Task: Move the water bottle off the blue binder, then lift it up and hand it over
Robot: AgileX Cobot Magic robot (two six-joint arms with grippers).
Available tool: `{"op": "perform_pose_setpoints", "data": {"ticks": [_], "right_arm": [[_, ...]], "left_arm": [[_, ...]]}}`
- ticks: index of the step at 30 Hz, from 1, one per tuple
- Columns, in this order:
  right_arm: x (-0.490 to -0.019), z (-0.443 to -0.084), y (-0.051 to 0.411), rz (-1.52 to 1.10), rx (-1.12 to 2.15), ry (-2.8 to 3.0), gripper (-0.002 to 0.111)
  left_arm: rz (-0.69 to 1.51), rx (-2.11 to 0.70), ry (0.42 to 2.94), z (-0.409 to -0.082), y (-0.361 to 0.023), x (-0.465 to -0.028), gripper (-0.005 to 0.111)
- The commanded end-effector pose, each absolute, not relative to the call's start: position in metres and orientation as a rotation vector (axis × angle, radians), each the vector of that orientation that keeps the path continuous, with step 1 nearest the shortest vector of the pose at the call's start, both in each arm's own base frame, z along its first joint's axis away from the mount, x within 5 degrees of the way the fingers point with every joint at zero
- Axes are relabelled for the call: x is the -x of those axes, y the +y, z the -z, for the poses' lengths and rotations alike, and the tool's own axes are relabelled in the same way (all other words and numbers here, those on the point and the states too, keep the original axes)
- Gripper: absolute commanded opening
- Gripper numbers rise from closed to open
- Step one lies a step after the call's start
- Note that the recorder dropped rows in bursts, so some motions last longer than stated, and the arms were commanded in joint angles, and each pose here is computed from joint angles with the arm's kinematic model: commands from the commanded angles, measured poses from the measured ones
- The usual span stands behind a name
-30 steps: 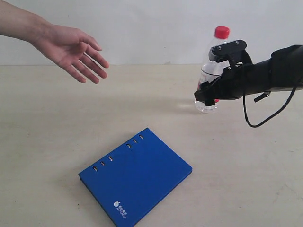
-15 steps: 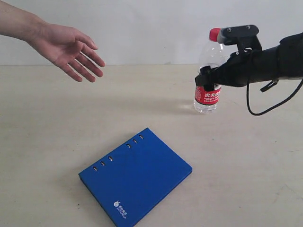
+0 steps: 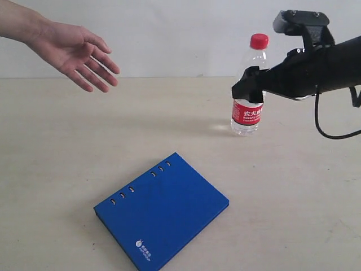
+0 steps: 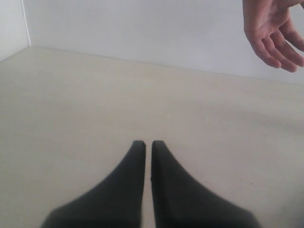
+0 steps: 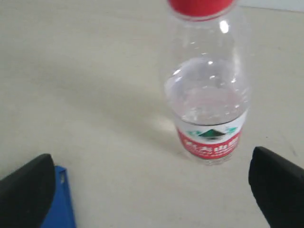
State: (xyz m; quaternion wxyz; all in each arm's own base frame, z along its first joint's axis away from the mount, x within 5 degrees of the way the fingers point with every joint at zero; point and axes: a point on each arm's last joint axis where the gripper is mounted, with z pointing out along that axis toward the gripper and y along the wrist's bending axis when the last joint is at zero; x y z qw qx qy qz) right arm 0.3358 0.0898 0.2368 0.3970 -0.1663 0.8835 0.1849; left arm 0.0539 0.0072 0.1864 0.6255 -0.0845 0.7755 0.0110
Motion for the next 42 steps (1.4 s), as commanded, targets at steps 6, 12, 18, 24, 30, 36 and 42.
{"op": "perform_pose_setpoints", "data": {"ticks": [6, 12, 18, 24, 30, 36, 42], "right_arm": [[-0.290, -0.259, 0.091, -0.628, 0.478, 2.480, 0.104], [-0.255, -0.234, 0.097, -0.895, 0.474, 2.787, 0.104], [-0.230, -0.201, 0.109, -0.912, 0.438, 2.855, 0.104], [-0.217, -0.190, 0.139, -0.805, 0.484, 2.828, 0.080], [-0.213, -0.189, 0.150, -0.748, 0.705, 2.734, 0.002], [-0.217, -0.189, 0.149, -0.685, 0.804, 2.654, 0.001], [-0.220, -0.189, 0.148, -0.648, 0.841, 2.611, 0.001]], "left_arm": [[-0.021, 0.187, 1.769, -0.187, 0.007, -0.054, 0.004], [-0.021, 0.187, 1.769, -0.187, 0.007, -0.054, 0.004], [-0.021, 0.187, 1.769, -0.187, 0.007, -0.054, 0.004], [-0.021, 0.187, 1.769, -0.187, 0.007, -0.054, 0.004], [-0.042, 0.164, 1.771, -0.186, 0.007, -0.054, 0.004], [0.231, 0.371, 1.484, -0.209, 0.005, -0.056, 0.004], [0.321, 0.430, 1.203, -0.232, 0.010, -0.052, 0.004]]}}
